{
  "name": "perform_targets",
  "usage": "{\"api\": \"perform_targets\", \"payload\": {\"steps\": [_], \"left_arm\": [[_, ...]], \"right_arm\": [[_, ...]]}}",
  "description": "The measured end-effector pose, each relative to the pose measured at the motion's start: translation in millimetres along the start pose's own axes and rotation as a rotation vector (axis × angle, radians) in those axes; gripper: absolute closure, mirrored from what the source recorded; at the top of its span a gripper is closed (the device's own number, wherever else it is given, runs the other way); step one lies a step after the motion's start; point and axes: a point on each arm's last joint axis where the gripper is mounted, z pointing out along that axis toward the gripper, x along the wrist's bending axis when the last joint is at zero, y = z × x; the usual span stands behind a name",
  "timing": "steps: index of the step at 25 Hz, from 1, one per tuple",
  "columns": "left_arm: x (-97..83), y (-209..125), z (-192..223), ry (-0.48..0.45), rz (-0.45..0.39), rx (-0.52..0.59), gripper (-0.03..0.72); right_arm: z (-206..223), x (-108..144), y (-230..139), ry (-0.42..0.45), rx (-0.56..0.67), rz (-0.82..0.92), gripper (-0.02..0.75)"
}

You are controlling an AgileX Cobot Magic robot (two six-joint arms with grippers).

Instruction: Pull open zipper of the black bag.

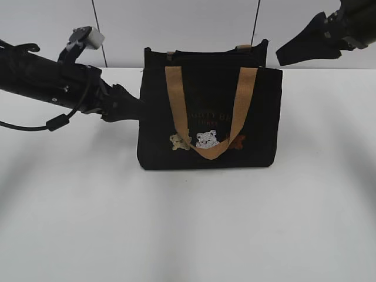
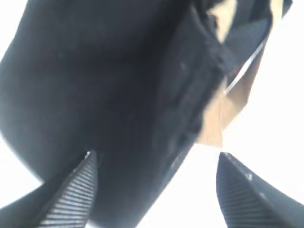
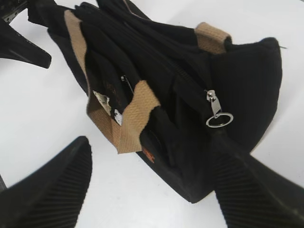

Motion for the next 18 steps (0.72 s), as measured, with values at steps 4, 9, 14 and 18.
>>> {"api": "perform_targets", "payload": {"steps": [4,9,14,18], "left_arm": [[-11.4,5.2,-21.8,0.055,-0.020,0.093,0.104],[-36.1,7.6,-55.6,0.110,-0.043,0.156,0.111],[-64.0,-0.1,-93.3,0.206,-0.078,0.196,0.111],[-89.2,-10.5,-122.2,0.270,-0.104,0.189,0.111]], "right_arm": [[-11.4,19.8,5.6,-0.029,0.047,-0.036,0.159],[-14.4,53.6,8.3,-0.063,0.169,-0.051,0.156],[-31.3,76.8,6.8,-0.115,0.203,-0.039,0.155],[-44.7,92.9,-13.8,-0.125,0.212,-0.022,0.154]]}}
